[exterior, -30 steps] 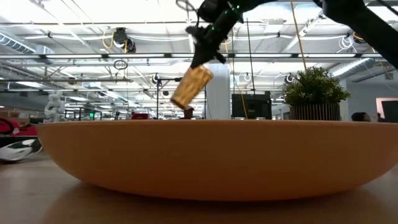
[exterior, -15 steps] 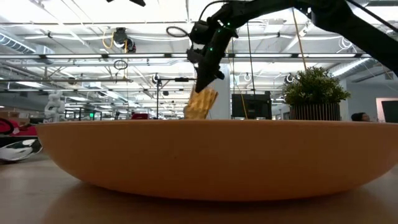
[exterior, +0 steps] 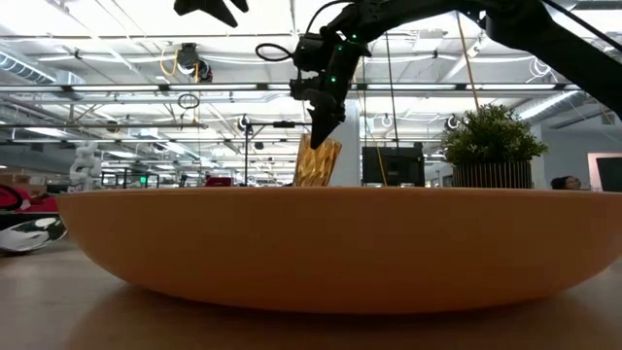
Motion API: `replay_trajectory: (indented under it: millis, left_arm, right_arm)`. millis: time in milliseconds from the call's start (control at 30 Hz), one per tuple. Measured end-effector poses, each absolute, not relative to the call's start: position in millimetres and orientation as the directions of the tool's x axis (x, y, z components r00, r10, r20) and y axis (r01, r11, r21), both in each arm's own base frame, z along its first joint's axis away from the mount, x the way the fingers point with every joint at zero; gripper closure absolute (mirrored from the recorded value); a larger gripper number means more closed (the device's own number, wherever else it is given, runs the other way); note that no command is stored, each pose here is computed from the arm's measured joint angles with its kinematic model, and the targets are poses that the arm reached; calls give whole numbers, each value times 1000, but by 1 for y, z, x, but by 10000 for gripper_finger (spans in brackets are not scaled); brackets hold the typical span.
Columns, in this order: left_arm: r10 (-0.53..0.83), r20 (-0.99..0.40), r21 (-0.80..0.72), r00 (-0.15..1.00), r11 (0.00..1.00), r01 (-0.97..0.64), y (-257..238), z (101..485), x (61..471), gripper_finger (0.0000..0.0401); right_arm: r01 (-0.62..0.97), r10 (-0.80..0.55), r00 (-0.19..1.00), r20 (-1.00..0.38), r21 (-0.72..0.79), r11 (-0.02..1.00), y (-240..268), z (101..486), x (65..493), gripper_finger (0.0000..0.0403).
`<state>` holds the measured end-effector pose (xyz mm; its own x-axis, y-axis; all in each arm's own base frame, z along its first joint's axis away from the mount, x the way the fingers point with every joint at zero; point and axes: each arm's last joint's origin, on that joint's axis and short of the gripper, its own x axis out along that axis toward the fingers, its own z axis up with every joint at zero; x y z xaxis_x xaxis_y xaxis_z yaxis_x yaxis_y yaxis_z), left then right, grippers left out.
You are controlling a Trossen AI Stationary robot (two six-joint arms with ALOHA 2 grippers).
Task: Pick and place plate/cup/fork/spoon on tray
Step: Put the yellow cup on the top right of the black serving tray
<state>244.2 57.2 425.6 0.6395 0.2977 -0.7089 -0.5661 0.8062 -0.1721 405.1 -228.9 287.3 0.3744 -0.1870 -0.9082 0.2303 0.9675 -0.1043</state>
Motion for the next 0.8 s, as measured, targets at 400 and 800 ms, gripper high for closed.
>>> replay_trajectory:
  millis: [400, 800]
  left_arm:
    - [289, -690, -234, 664, 778, -583, 53, 427, 249, 215]
    - [285, -689, -256, 666, 765, -591, 52, 427, 249, 215]
  right_arm:
    - [169, -126, 285, -950, -79, 982, -213, 263, 407, 373]
    - [158, -187, 295, -937, -145, 977, -206, 265, 415, 370]
